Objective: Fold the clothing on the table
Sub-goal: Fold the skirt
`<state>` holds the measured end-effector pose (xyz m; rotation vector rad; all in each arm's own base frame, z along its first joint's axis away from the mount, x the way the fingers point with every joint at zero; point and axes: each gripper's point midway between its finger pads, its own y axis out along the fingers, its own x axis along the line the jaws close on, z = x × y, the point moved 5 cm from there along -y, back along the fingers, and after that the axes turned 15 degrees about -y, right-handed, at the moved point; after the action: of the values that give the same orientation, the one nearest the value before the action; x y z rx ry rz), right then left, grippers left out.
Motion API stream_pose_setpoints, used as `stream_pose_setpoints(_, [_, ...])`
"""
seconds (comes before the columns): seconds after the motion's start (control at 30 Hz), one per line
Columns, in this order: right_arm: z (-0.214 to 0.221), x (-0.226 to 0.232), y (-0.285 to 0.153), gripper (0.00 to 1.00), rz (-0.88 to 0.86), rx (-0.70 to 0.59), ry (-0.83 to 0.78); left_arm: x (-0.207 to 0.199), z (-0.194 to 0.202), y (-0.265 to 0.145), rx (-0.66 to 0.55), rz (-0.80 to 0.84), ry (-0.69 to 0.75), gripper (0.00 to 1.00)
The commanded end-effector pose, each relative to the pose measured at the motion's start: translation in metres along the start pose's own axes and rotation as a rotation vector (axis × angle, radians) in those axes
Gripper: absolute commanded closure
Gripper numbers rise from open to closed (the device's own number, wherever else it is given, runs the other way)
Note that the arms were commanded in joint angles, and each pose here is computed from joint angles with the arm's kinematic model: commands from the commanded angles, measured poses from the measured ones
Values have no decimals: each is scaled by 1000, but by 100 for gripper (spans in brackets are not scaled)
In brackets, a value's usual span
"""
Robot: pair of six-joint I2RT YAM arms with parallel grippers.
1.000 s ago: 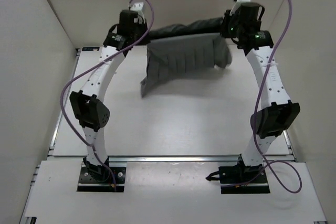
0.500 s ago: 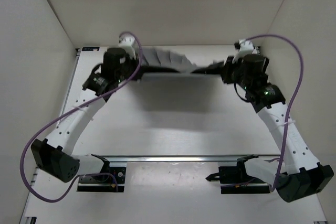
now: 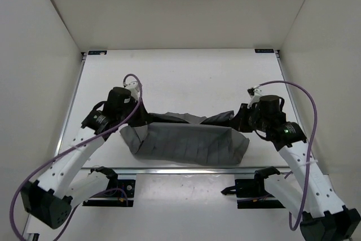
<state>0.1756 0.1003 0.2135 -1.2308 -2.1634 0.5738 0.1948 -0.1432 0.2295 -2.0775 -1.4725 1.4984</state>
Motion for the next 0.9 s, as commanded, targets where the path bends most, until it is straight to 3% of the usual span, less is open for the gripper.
stream_pose_setpoints(0.0, [9,-36,13,100,188,76,-7,62,5,15,38,-344,-30,100])
stream_pose_setpoints(0.1, [1,-36,29,100,183,97,-29,60,-3,28,35,-345,-23,100])
stream_pose_setpoints(0.23, [-27,-54,48,100,194,93,-30,61,-43,49,-16,-336,-36,100])
stream_pose_setpoints(0.3, [-79,-68,46,100,228,26,-62,42,-90,57,-78,-320,0,100])
stream_pose_setpoints(0.33, [-91,-78,52,99,248,43,-73,47,-100,71,-44,-353,14,100])
stream_pose_setpoints(0.4, [-170,-86,34,100,340,-88,-159,6,-168,71,-160,-303,61,100])
stream_pose_setpoints(0.43, [-178,-93,44,100,352,-53,-163,6,-178,83,-136,-333,80,100])
stream_pose_setpoints(0.5, [-246,-91,24,100,417,-163,-211,-42,-242,70,-277,-270,127,100])
stream_pose_setpoints(0.57, [-286,-85,1,100,464,-266,-242,-85,-277,47,-417,-184,185,100])
stream_pose_setpoints(0.67, [-312,-61,-36,100,491,-426,-282,-116,-293,4,-568,-60,188,100])
stream_pose_setpoints(0.73, [-305,-51,-53,100,563,-470,-319,-118,-283,-6,-590,-60,210,100])
stream_pose_setpoints(0.8, [-281,-46,-59,100,593,-469,-336,-108,-259,-7,-568,-104,236,100])
stream_pose_setpoints(0.83, [-261,-48,-47,100,571,-423,-312,-90,-241,11,-500,-144,236,100])
stream_pose_setpoints(0.87, [-253,-51,-59,100,574,-436,-308,-93,-235,-1,-515,-108,227,100])
